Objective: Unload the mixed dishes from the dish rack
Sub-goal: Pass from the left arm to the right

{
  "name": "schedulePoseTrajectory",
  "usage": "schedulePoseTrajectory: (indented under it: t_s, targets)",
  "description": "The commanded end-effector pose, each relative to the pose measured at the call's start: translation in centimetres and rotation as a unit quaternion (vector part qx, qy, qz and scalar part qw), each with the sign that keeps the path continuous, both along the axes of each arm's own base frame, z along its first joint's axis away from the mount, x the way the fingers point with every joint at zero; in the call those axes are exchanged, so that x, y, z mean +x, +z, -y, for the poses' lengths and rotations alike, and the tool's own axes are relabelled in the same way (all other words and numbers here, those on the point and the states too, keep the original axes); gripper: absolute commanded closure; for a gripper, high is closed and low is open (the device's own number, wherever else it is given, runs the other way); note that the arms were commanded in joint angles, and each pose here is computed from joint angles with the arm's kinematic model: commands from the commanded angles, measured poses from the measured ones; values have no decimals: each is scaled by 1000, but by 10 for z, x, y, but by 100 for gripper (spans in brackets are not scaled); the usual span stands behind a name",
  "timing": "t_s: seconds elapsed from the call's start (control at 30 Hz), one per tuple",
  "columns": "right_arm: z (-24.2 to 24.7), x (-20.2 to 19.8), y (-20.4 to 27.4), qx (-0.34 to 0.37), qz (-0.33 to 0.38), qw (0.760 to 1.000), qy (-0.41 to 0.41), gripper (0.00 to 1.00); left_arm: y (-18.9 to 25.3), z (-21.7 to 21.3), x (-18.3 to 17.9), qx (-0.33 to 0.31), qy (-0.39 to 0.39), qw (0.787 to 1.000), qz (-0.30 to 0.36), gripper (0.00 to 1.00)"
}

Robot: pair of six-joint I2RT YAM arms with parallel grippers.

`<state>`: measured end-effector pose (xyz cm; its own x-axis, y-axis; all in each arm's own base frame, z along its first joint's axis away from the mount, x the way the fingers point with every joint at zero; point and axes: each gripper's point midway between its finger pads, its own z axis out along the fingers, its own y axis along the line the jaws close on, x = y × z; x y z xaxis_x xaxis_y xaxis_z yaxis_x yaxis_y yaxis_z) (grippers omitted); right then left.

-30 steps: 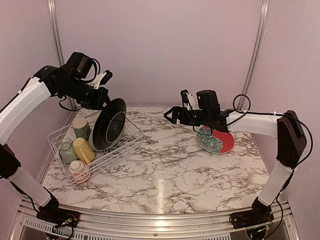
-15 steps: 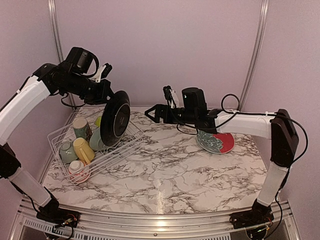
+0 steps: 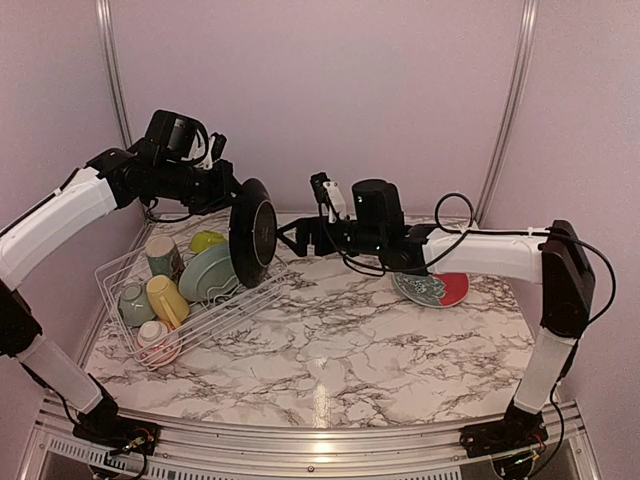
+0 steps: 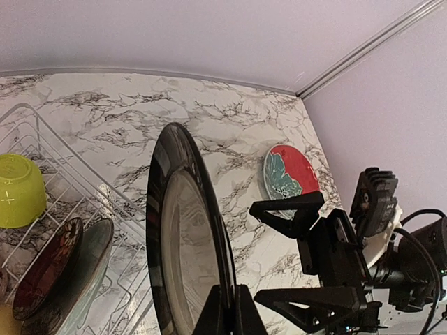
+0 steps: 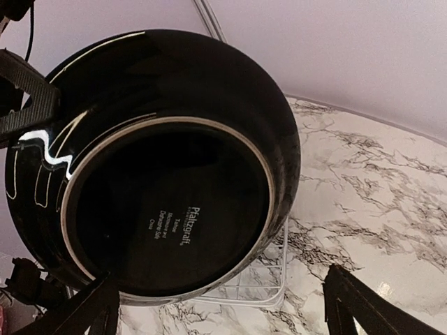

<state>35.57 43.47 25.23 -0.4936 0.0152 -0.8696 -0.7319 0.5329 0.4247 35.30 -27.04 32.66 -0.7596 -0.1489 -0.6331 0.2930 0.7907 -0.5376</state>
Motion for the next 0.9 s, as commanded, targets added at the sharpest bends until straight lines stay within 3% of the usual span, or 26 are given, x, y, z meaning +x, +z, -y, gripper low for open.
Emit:
schedulePoseTrajectory:
  t_s: [0.0, 0.37, 0.57, 0.7, 0.87]
  targets:
    - [-5, -11, 16, -41, 67, 997, -24, 2, 69, 3, 16, -125, 50, 987, 82, 100]
    - [-20, -35, 27, -110, 176, 976, -72, 1, 87, -10, 31, -203, 130, 966, 94, 100]
    - [-26, -40, 36, -177, 255, 944, -112, 2, 104, -21, 34, -240, 167, 950, 106, 100]
    - [-23, -27, 36, -217, 274, 923, -159, 3, 108, -23, 37, -266, 181, 941, 101, 100]
    - [-29, -26, 38, -222, 292, 918, -155, 5, 111, -21, 42, -284, 188, 935, 101, 100]
